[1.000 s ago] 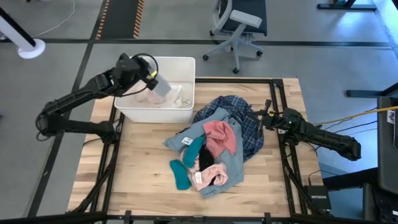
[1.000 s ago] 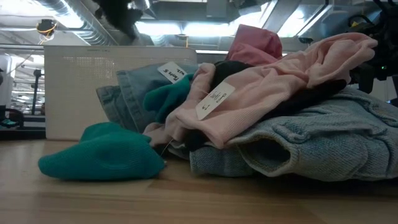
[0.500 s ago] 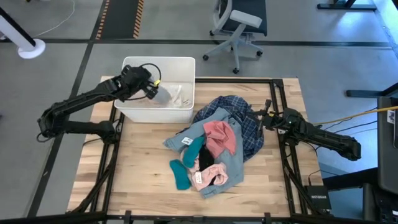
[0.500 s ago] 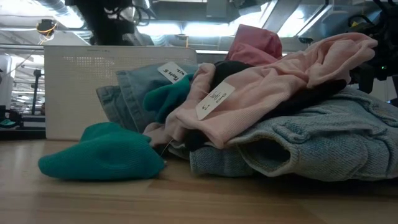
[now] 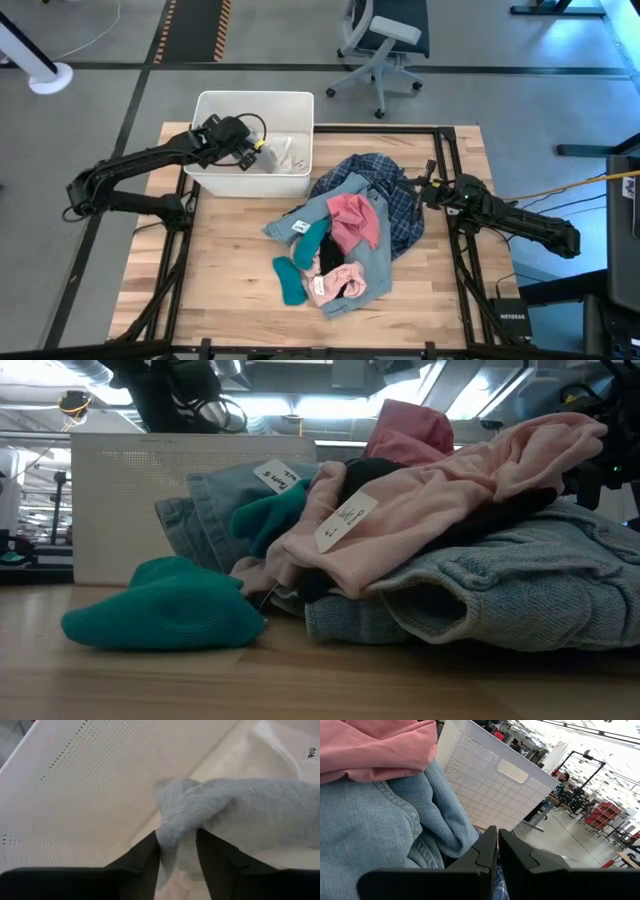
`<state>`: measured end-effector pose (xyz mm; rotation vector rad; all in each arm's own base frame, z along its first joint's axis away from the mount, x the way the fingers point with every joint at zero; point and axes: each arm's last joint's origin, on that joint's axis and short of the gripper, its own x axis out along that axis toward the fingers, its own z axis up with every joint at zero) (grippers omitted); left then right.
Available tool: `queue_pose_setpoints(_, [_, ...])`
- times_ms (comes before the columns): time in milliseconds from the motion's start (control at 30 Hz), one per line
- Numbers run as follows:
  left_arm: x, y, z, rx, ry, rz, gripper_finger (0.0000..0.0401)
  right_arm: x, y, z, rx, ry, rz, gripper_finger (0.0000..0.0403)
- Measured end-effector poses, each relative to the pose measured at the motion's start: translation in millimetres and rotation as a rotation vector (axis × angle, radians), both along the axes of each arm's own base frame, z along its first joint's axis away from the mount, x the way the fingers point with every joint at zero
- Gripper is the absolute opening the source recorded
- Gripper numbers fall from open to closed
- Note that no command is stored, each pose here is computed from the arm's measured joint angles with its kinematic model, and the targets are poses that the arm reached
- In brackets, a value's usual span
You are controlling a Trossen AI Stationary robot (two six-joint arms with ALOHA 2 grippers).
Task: Sort clothes
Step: Put the gray underwear into the white laundry bin, then put the pink underwear into the white laundry bin
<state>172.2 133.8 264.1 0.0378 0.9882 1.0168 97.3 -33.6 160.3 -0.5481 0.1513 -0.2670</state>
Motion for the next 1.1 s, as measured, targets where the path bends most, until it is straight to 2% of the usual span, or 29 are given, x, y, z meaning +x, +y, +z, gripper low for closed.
queue_pose_setpoints(200, [1,0,13,0.007,-0.028,0.010,0.0172,0,0,0,0.000,0.000,0.000,0.0035])
queue_pose_setpoints(333, [2,-2,23,-0.021,-0.046,-0.012,0.0185,0,0,0,0.000,0.000,0.000,0.0035])
queue_pose_setpoints(433, [4,-3,33,-0.059,-0.120,-0.025,0.0188,0,0,0,0.000,0.000,0.000,0.0035])
queue_pose_setpoints(567, [11,-8,46,-0.163,-0.254,-0.116,0.0187,0,0,0,0.000,0.000,0.000,0.0035])
queue_pose_setpoints(700, [16,-13,59,-0.209,-0.342,-0.184,0.0187,0,0,0,0.000,0.000,0.000,0.0035])
queue_pose_setpoints(900, [29,-25,75,-0.183,-0.439,-0.293,0.0187,0,0,0,0.000,0.000,0.000,0.0035])
queue_pose_setpoints(1100, [48,-44,83,-0.173,-0.528,-0.465,0.0187,0,0,0,0.000,0.000,0.000,0.0035])
